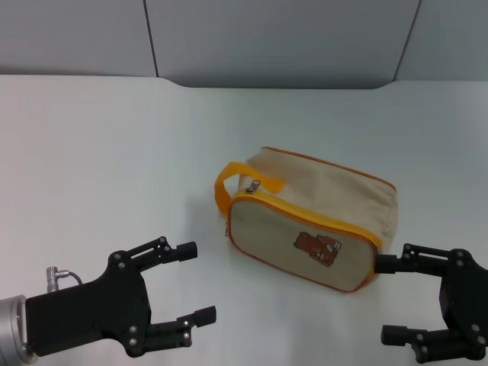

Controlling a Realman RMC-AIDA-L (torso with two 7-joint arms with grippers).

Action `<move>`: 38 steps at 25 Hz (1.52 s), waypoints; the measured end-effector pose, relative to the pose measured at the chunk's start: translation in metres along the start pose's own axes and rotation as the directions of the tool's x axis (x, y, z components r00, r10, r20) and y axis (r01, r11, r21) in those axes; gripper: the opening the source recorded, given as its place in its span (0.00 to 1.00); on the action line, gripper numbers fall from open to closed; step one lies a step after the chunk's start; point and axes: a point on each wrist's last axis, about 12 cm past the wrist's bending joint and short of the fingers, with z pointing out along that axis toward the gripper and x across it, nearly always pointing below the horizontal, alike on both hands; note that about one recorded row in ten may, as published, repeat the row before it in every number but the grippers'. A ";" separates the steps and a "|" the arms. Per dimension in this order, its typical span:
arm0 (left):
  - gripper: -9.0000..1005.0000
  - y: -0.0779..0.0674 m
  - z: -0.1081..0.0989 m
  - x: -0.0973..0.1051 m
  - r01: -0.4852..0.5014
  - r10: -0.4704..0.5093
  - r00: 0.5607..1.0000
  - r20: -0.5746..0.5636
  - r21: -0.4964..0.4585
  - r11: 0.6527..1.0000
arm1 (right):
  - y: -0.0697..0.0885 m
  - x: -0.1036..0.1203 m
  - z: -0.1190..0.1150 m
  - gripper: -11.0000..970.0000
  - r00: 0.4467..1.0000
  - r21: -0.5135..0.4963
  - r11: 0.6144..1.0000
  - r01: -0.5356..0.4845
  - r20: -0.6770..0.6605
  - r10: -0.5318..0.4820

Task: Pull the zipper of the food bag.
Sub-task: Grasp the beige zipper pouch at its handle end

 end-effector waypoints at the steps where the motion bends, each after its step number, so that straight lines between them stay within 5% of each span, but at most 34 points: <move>1: 0.82 0.000 0.000 0.000 0.000 0.000 1.000 0.000 0.000 1.000 | 0.000 0.000 0.000 0.87 1.000 0.001 1.000 0.001 -0.001 -0.001; 11: 0.80 0.004 0.002 0.004 -0.030 0.029 1.000 -0.011 -0.053 0.998 | 0.000 0.000 0.002 0.87 1.000 0.000 1.000 0.001 0.001 -0.001; 22: 0.77 0.025 0.055 0.037 -0.110 0.076 0.992 -0.104 -0.381 0.918 | 0.001 0.002 0.002 0.87 1.000 0.004 1.000 -0.004 0.002 0.004; 38: 0.73 0.029 0.089 0.038 -0.077 0.028 0.989 -0.145 -0.347 0.934 | -0.001 0.001 0.003 0.87 1.000 0.007 1.000 0.003 0.000 -0.003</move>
